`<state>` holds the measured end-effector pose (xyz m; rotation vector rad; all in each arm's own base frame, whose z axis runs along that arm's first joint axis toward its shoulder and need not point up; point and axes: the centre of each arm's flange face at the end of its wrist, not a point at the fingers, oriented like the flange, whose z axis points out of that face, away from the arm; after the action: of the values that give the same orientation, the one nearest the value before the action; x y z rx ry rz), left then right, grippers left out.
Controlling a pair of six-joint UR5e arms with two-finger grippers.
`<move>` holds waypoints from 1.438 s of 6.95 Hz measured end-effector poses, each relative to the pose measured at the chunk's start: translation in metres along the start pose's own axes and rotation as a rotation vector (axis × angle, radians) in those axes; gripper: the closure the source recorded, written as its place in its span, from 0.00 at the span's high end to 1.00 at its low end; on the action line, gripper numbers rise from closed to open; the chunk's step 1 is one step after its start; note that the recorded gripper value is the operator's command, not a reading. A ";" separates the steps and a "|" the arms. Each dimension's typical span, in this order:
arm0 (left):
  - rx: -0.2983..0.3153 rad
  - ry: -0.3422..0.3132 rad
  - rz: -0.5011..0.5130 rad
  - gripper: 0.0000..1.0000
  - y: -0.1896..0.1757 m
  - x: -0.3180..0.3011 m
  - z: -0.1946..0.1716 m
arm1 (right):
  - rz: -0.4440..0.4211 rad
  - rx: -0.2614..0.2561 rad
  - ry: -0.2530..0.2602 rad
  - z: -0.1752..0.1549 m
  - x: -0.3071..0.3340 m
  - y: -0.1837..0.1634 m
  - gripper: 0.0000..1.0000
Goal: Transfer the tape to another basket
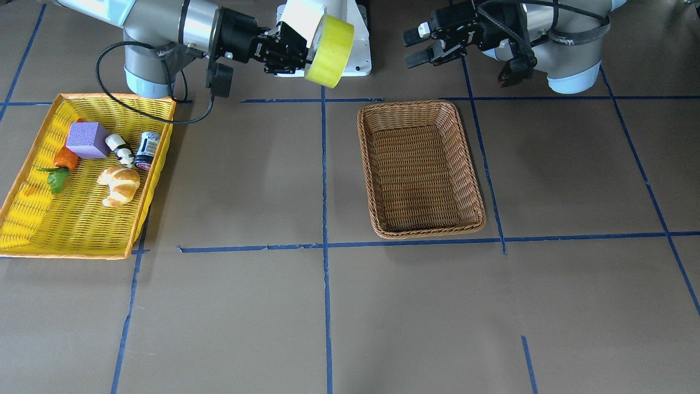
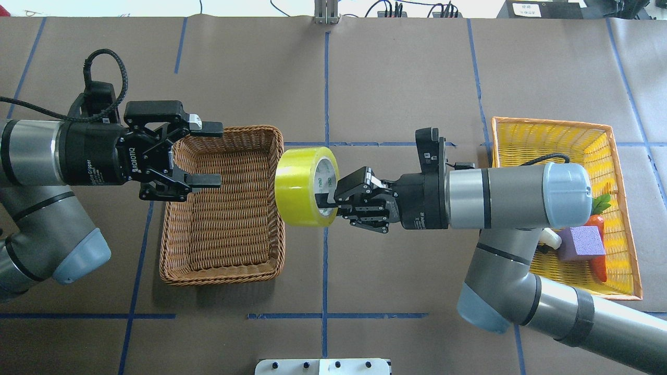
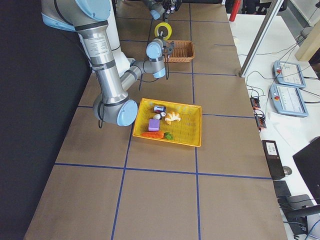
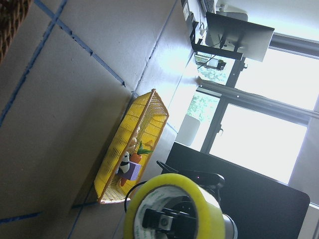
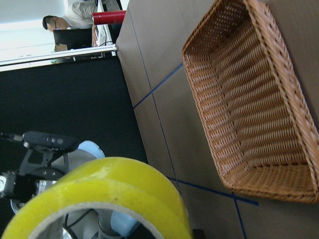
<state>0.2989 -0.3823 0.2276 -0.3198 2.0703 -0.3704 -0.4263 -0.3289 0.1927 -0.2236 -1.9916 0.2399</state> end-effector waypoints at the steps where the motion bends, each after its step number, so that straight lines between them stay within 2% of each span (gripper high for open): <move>1: -0.011 0.010 0.001 1.00 0.004 0.005 0.004 | 0.010 -0.039 -0.004 0.006 0.002 0.019 0.01; 2: -0.023 0.016 0.001 1.00 0.008 0.007 0.009 | 0.018 -0.062 -0.004 0.010 0.005 0.030 0.01; 4: -0.057 0.019 -0.008 1.00 0.021 0.004 0.021 | 0.022 -0.075 -0.008 0.014 0.005 0.038 0.01; 7: -0.095 0.074 -0.050 1.00 0.054 -0.008 0.051 | 0.020 -0.072 -0.009 0.016 0.005 0.038 0.01; 10: -0.117 0.080 -0.072 1.00 0.069 -0.016 0.061 | 0.019 -0.060 -0.012 0.017 0.006 0.036 0.02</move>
<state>0.3539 -0.3206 0.1837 -0.4574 2.1678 -0.3101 -0.4420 -0.2939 0.1811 -0.2801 -2.0113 0.1940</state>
